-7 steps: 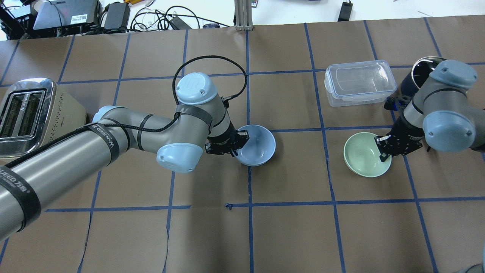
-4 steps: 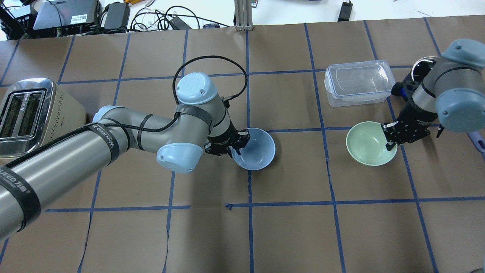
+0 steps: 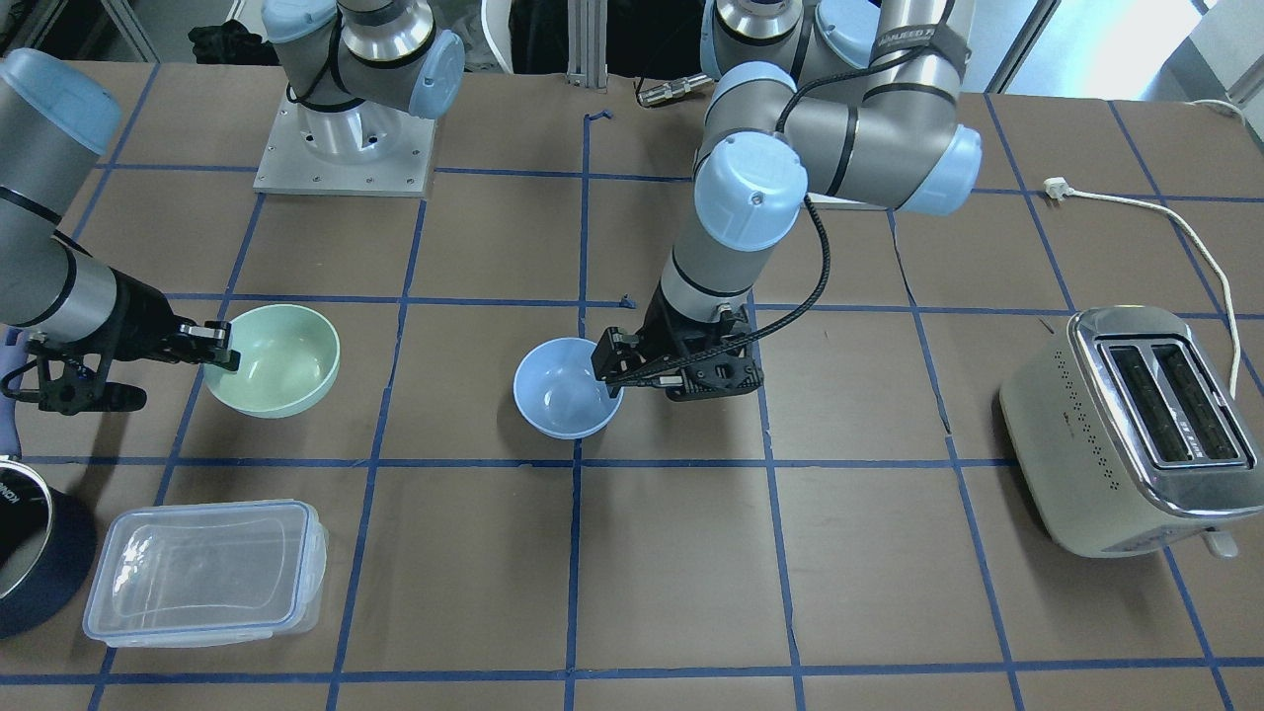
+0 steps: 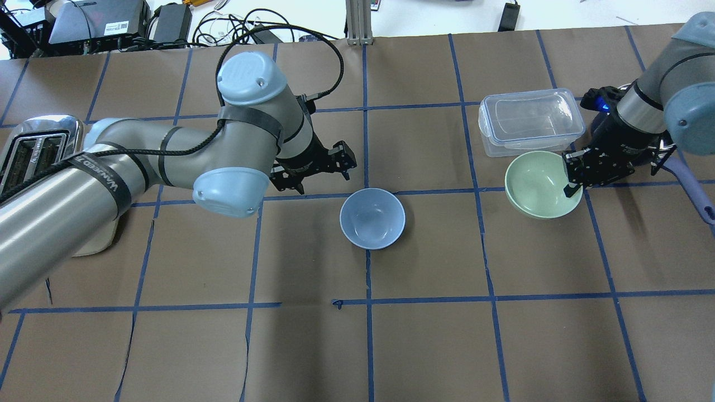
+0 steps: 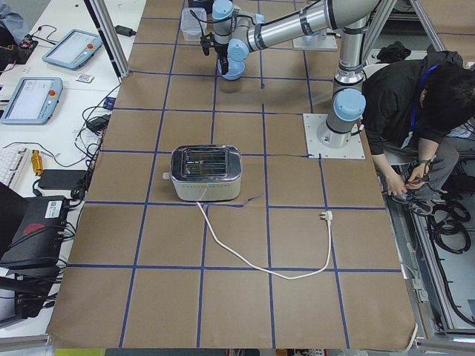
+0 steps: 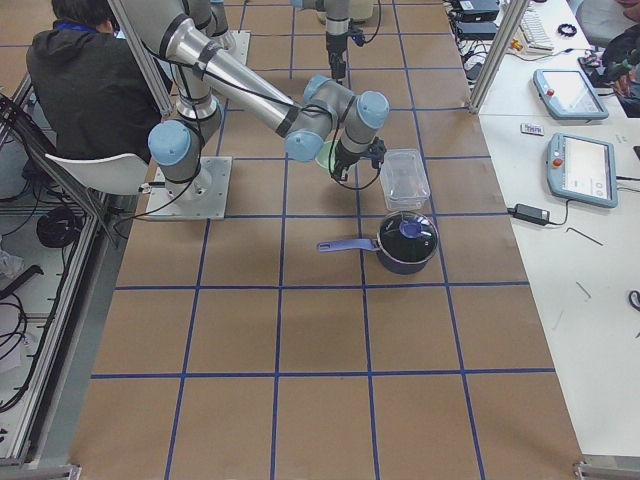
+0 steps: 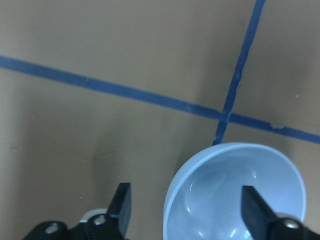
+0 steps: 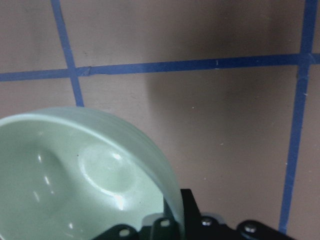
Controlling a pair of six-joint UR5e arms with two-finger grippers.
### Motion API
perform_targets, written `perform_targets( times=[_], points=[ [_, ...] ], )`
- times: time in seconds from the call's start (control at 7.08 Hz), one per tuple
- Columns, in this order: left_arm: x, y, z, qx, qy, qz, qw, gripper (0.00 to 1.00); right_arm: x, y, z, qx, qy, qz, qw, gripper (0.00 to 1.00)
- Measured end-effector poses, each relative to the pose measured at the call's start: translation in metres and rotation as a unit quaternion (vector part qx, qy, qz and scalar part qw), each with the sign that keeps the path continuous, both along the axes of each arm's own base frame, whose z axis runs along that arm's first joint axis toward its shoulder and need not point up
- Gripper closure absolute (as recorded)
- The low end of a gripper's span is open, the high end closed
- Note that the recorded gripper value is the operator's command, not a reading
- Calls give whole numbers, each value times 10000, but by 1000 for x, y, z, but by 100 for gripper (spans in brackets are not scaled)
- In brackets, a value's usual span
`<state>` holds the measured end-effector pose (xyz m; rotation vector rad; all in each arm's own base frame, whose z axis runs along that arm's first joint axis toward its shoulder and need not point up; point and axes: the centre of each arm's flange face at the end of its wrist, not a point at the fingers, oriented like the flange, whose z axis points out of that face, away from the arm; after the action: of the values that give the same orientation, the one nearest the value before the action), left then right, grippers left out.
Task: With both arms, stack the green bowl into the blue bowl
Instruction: 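Lower green bowl into blue bowl with right gripper while left arm withdraws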
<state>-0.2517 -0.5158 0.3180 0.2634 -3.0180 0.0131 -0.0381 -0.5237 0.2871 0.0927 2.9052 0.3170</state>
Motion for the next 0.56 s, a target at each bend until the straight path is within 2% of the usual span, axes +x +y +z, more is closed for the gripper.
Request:
perform_targets(
  times=[0.28, 0.56],
  points=[
    [51, -9, 95, 134, -674, -671, 9954, 0, 57, -4, 5, 52, -40, -284, 9996, 100],
    [105, -9, 157, 114, -729, -1016, 9921, 0, 129, -3, 8, 30, 149, -611, 9980, 100]
  ],
)
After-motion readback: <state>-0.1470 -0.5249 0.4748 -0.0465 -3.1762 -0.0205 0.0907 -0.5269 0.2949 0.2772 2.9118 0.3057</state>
